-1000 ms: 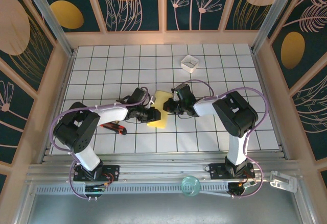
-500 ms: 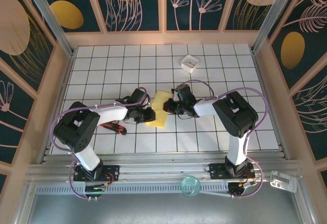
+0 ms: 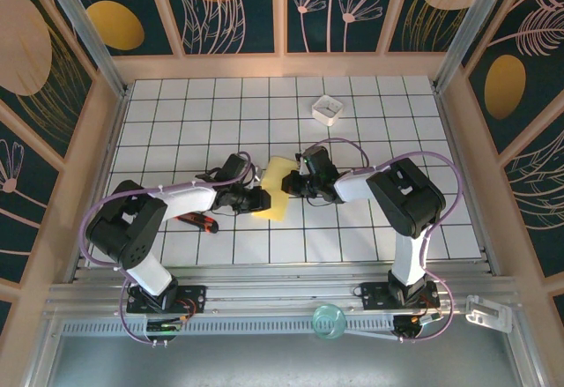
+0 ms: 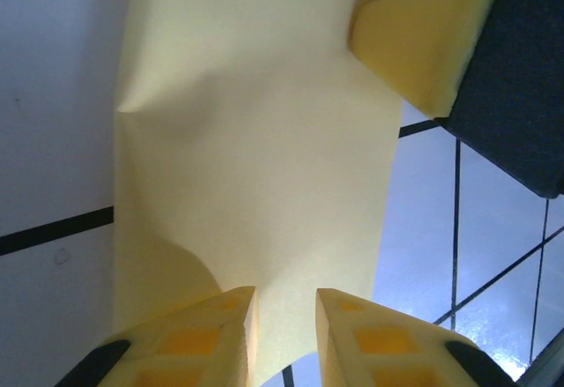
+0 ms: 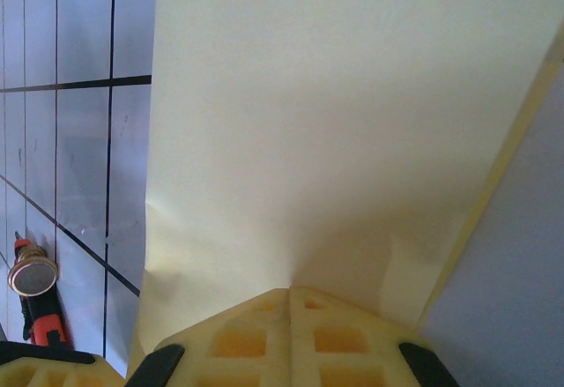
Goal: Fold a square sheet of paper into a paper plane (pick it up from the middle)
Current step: First fold the square sheet of paper in half at the center of the table.
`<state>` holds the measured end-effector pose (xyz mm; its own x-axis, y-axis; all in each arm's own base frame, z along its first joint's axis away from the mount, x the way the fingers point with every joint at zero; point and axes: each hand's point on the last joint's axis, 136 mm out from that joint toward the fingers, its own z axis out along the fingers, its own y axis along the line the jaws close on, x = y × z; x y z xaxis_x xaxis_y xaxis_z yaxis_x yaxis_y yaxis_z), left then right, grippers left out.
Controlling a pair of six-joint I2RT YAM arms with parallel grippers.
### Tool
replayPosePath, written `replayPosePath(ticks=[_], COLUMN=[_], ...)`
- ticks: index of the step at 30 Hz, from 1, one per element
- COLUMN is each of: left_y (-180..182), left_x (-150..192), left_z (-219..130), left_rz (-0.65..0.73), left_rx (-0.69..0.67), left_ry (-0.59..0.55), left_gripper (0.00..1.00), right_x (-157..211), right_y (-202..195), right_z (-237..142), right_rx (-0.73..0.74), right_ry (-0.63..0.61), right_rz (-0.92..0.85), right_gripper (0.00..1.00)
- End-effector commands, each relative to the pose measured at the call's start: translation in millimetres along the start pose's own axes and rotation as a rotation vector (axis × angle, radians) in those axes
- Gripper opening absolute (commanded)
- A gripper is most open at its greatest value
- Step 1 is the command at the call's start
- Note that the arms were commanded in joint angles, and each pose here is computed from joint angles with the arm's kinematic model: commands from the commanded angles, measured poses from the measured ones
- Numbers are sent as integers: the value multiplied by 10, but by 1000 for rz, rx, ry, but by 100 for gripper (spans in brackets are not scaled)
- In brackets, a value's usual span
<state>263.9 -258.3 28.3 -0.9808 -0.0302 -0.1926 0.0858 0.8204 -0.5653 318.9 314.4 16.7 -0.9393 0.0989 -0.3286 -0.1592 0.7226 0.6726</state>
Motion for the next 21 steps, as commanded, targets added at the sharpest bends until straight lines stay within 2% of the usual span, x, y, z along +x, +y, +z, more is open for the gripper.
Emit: replayPosePath(ticks=[1, 5, 11, 14, 18, 21], left_y=[273, 543, 698, 545, 41, -185], left_x=[81, 169, 337, 141, -306, -603], left_z=[28, 13, 30, -76, -266, -257], left_rz=[-43, -88, -89, -51, -28, -34], left_rx=[-95, -163, -201, -171, 35, 129], left_ry=[25, 29, 82, 21, -107, -134], left_gripper=[23, 21, 21, 23, 28, 26], right_x=[608, 616, 615, 605, 595, 575], right_y=[-861, -891, -910, -925, -920, -899], right_z=[-35, -39, -44, -52, -54, -44], right_rx=[295, 304, 306, 310, 300, 290], right_ry=[163, 165, 167, 165, 165, 163], right_rz=[88, 86, 80, 79, 67, 61], right_gripper=[0, 0, 0, 0, 0, 0])
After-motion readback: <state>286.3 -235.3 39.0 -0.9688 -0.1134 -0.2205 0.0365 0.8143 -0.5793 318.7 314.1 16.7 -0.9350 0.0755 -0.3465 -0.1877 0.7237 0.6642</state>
